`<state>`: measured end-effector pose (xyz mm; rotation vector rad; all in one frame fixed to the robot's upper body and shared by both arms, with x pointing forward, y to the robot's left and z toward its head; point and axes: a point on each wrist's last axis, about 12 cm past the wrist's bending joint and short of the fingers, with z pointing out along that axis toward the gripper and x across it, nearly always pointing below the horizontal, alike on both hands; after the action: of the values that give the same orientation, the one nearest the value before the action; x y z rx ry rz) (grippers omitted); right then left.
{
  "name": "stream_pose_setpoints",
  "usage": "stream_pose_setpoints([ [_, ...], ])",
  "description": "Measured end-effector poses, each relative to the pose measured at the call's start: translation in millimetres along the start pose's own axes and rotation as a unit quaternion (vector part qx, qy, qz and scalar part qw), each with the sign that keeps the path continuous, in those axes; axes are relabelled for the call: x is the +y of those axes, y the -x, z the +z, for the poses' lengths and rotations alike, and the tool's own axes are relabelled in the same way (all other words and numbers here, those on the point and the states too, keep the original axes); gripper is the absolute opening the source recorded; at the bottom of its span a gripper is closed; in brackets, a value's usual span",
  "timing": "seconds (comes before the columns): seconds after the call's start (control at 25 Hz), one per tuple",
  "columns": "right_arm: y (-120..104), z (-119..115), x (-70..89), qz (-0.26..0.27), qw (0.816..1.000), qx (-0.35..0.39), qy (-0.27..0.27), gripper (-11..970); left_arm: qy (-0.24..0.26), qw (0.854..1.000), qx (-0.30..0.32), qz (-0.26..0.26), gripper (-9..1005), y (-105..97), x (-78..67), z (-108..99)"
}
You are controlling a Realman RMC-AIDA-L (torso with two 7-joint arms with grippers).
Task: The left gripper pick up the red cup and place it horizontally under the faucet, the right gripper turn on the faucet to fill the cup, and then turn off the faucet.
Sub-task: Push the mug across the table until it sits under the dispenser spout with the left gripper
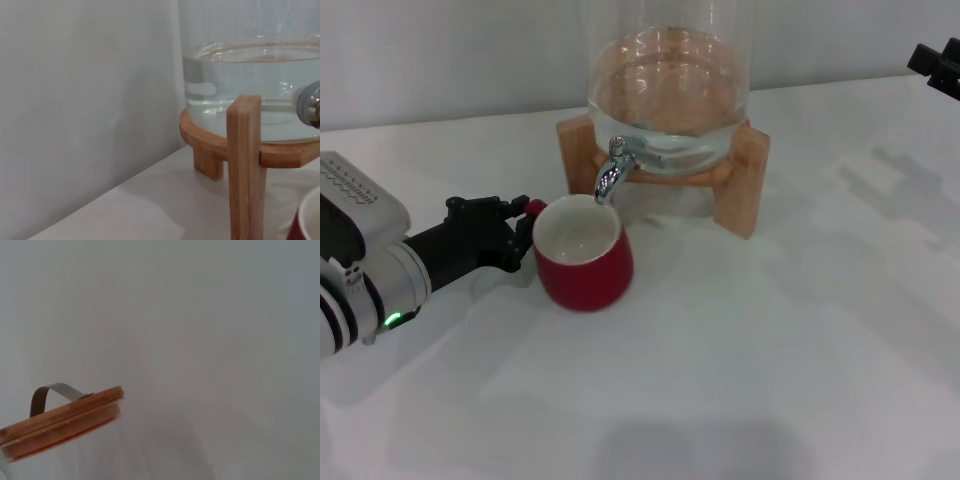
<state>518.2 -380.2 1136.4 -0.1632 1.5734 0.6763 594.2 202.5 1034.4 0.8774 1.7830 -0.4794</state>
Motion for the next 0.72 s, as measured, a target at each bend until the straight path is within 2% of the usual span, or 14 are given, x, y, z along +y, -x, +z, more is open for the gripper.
stream_pose_setpoints([
  [0.48,0.1,-0.3,-0.6,0.0,1.0,0.0,-0.002,723,0.007,1.0,-0.007,-0.011,235,-1.2,0.6,-2.2],
  [0.72,1.6,-1.1,-1.9,-0.001,1.0,-0.003,-0.005,723,-0.002,1.0,-0.004,-0.015,235,-5.4,-5.7,-2.3],
])
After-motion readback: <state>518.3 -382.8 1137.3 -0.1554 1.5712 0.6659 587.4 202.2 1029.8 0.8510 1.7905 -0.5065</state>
